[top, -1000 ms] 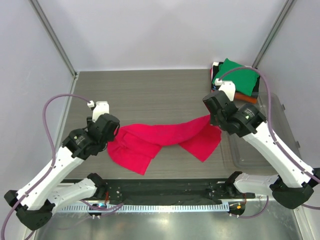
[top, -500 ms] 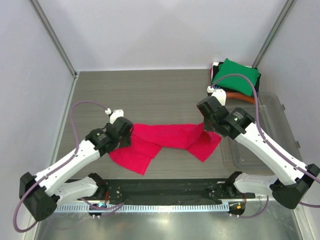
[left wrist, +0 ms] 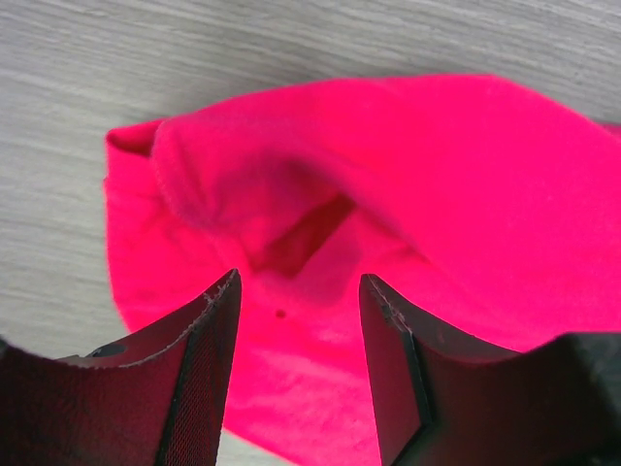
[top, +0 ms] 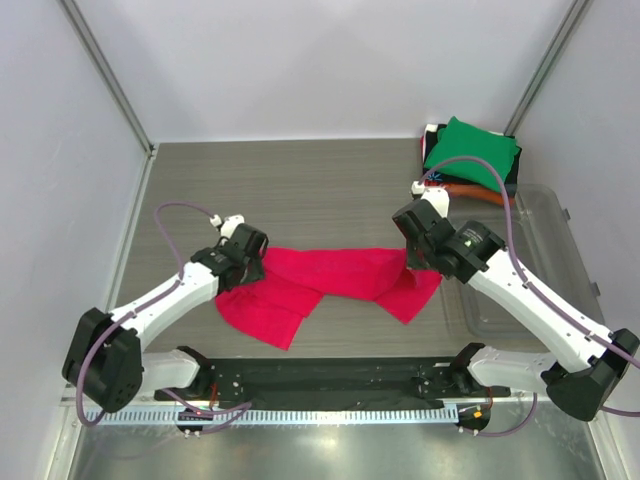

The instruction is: Fold and stack the t-shirts

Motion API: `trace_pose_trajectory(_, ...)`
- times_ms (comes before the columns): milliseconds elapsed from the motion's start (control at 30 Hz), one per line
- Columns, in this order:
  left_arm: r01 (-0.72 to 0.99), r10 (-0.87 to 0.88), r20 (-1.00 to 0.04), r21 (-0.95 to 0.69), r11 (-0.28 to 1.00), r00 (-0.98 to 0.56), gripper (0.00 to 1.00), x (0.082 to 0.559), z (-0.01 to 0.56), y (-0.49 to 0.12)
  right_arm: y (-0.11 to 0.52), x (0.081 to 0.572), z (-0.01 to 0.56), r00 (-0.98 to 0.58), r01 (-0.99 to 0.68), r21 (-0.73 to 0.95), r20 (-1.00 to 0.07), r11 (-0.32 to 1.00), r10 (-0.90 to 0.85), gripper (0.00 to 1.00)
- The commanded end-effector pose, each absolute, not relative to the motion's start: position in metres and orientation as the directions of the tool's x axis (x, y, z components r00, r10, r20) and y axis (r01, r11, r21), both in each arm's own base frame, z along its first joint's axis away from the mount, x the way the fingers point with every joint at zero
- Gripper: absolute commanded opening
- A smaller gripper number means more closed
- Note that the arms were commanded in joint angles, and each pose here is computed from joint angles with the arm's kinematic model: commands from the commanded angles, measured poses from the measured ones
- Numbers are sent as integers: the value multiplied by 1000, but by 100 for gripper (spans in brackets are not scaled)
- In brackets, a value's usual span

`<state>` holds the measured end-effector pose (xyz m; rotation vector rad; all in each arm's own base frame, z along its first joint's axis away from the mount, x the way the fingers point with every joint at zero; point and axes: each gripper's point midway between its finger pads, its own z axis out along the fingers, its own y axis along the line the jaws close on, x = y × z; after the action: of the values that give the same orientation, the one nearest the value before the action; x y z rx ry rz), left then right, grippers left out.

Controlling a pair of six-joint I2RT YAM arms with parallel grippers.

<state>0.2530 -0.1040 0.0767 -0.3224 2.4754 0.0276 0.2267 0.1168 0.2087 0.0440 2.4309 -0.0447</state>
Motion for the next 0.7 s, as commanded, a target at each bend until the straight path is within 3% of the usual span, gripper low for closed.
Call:
trace_pose_trajectory(0, -223, -252, -616, -125, 967, -747, 53, 271, 75, -116, 120, 231, 215, -736, 52, 14, -675, 999, 48, 1)
trace_pose_trajectory(267, -197, -269, -592, -185, 963, -760, 52, 263, 69, -125, 119, 234, 214, -736, 58, -3, -675, 998, 40, 1)
trace_pose_trajectory(367, -199, -270, -593, -183, 963, -759, 47, 260, 66, -122, 120, 235, 211, -741, 59, -6, -671, 998, 40, 1)
trace_pose_trajectory(667, -205, -269, -597, -174, 963, -756, 1, 260, 72, -120, 119, 235, 216, -732, 59, 0, -680, 998, 43, 1)
